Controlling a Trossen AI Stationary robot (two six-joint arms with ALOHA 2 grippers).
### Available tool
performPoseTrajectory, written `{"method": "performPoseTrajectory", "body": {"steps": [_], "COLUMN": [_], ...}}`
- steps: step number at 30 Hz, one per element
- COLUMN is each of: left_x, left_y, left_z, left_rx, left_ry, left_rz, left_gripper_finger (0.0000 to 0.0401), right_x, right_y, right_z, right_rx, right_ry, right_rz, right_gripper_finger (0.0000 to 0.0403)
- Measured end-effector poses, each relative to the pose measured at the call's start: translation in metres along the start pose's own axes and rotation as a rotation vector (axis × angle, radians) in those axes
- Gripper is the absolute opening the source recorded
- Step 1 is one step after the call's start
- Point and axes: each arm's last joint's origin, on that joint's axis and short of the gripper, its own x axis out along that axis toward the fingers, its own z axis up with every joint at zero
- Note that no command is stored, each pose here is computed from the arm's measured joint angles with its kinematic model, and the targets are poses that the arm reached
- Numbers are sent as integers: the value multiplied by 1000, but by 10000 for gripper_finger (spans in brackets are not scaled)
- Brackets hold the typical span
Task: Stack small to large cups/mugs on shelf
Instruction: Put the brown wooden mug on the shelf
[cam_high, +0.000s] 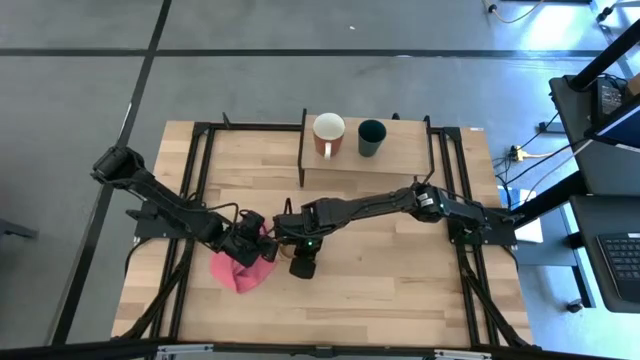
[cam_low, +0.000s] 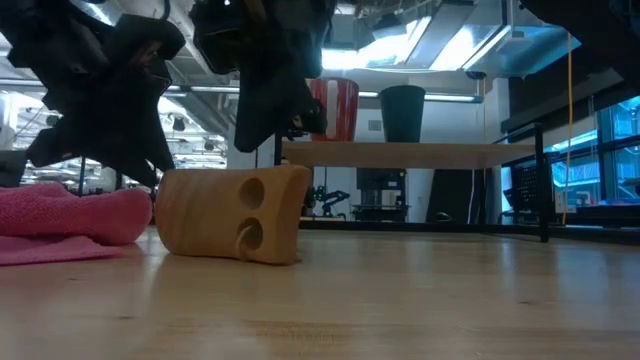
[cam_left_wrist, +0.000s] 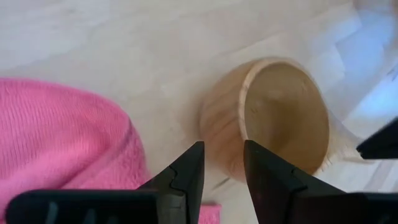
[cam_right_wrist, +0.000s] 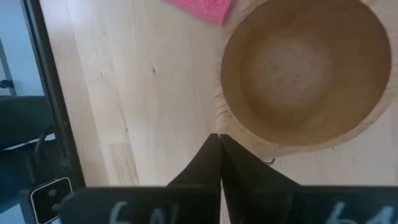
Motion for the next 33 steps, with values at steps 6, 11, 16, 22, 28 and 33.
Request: {"method": "performPoseTrajectory", "body": {"steps": [6, 11, 16, 22, 28, 33], "left_x": [5, 9, 9, 4, 4, 7], "left_y": [1, 2, 2, 0, 0, 0], "left_z": [10, 15, 11, 0, 1, 7], "left_rx": [17, 27, 38, 45, 36, 20], "left_ry": [-26, -39, 27, 57, 37, 10], "left_rz": [20, 32, 29, 7, 8, 15], "left_gripper_finger": [105, 105, 105, 105, 105, 105], "right_x": [-12, -23, -19, -8, 4, 9], "right_y": [-7, -13, -15, -13, -18, -15], "right_z": [-1, -3, -7, -12, -15, -14], "right_rx": [-23, -34, -20, -23, 8, 9], "right_ry": [24, 63, 99, 123, 149, 130], "right_rz": [-99, -175, -158, -151, -128, -87], "right_gripper_finger": [6, 6, 6, 3, 6, 4]}}
